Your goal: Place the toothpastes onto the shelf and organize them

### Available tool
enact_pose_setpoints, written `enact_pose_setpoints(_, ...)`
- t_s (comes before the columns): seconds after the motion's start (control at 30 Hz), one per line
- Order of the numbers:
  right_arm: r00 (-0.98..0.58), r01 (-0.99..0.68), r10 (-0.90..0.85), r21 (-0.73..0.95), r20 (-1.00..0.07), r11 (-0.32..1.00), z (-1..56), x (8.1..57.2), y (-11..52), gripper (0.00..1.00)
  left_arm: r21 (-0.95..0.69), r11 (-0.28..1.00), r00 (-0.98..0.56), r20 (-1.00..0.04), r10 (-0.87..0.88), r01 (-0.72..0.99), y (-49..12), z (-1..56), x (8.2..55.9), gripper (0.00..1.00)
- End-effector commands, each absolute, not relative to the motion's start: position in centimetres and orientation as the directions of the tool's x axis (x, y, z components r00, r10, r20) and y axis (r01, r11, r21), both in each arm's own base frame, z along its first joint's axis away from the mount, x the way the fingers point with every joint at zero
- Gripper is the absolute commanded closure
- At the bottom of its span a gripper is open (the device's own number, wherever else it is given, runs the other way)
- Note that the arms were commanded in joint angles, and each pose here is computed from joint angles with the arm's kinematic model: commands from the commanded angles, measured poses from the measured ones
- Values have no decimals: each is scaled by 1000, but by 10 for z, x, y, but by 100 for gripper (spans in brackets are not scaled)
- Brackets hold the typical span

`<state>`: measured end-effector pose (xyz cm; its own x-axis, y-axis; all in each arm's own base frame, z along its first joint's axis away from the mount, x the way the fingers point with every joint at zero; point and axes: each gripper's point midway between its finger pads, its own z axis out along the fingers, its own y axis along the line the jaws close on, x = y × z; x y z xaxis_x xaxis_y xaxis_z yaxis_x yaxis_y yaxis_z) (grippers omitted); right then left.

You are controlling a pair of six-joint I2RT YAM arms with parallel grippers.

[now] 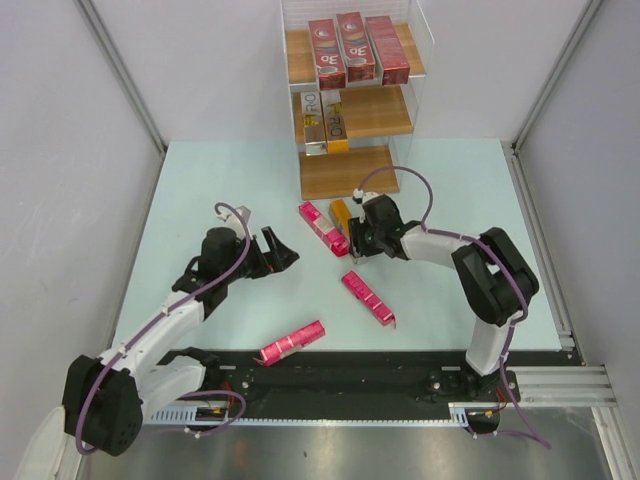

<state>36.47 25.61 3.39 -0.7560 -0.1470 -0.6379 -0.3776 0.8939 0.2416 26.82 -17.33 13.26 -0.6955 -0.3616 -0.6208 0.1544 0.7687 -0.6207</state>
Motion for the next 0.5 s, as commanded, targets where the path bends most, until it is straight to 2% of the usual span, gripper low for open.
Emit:
enact_pose_setpoints(0.0, -786, -351, -186, 178, -589, 919, 16, 352, 251, 57, -633, 749, -679, -638, -363, 195, -178, 144, 267, 0)
enact_pose_setpoints(0.17, -785, -335, -153, 204, -601, 920, 29, 351, 251, 67, -647, 731, -675, -640, -367, 217, -182, 152, 267, 0)
enact_pose_setpoints(0.37, -734, -341, -100, 237, -672, 910, 82, 349, 250, 75, -678, 680, -669, -645, -370, 279, -193, 170, 267, 0)
enact_pose_setpoints(0.47, -688, -354, -68, 253, -722, 901, 114, 345, 247, 83, -701, 637, -658, -649, -382, 321, -201, 182, 268, 0)
